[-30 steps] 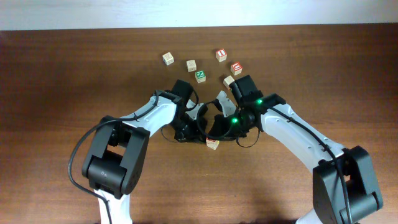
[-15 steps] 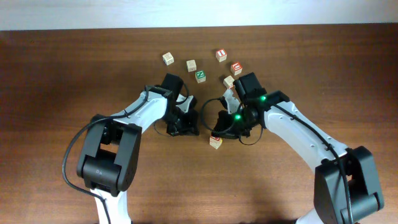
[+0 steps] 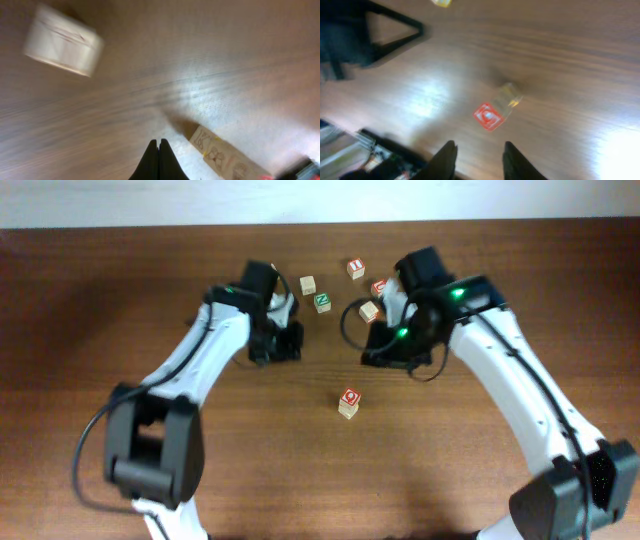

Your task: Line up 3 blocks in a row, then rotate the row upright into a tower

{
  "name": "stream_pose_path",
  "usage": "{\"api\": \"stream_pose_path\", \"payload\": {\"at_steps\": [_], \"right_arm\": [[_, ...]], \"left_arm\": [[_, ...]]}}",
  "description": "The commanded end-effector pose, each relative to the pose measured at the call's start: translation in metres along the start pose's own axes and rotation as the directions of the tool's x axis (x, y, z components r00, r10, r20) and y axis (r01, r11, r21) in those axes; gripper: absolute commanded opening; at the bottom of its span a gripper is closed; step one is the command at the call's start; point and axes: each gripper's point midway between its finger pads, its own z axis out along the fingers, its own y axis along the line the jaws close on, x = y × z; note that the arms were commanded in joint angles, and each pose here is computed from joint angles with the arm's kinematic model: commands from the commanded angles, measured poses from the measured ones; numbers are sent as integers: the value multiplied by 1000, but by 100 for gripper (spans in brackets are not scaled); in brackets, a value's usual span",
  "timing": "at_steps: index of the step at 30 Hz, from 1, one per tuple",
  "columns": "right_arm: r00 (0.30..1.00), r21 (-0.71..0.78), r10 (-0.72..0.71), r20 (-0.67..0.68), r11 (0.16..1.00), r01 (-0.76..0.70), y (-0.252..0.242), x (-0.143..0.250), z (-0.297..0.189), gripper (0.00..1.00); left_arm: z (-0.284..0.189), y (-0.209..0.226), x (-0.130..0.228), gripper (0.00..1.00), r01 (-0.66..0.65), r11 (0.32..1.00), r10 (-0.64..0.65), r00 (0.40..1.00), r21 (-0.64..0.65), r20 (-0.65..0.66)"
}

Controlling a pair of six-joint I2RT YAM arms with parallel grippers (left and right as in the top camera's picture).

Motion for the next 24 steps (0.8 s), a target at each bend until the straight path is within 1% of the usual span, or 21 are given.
{"api": "stream_pose_path", "payload": {"at_steps": [1,2,4,5,6,7,10,11,14,16,19,21,24], "right_arm": [[968,167,-103,230,984,65,-2,-18,-85,37],[949,211,-121,292,976,60,-2,-17,-115,40],[911,272,-147,384,961,40,-2,-9,-160,51],[894,291,-157,421,956,31,-3,-3,-177,60],[870,307,-168,463,952,21,-4,5,-196,72],[847,316,-178,501,949,12,-4,15,-212,78],[778,316,-198,596,949,0,-3,41,-251,98],[743,306,-205,637,952,0,-2,55,-267,98],[696,288,-212,686,957,7,1,75,-286,98],[682,283,-215,699,959,12,1,84,-292,98],[685,284,-215,696,959,12,1,83,-291,98],[683,318,-231,692,948,-1,-4,82,-292,98],[671,368,-236,703,928,-60,-17,80,-299,98]], "left_arm": [[-116,-9,-44,0,-65,981,124,934,-181,336],[-141,-10,-46,3,-56,975,141,906,-216,399],[-182,-7,-42,9,-23,960,162,858,-278,487],[-192,-6,-38,34,-13,956,165,850,-292,501],[-198,-6,-29,88,-14,956,163,854,-292,494],[-197,-6,-27,99,-13,956,162,858,-294,487],[-197,-5,-26,99,-13,955,161,861,-295,483],[-197,-5,-26,99,-13,955,161,861,-295,483],[-197,-5,-26,99,-13,955,161,861,-295,483],[-197,-5,-26,99,-13,955,161,861,-295,483],[-197,-5,-26,99,-13,955,161,861,-295,483],[-197,-5,-26,99,-13,955,161,861,-295,483],[-197,-5,-26,99,-13,955,161,861,-295,483]]}}
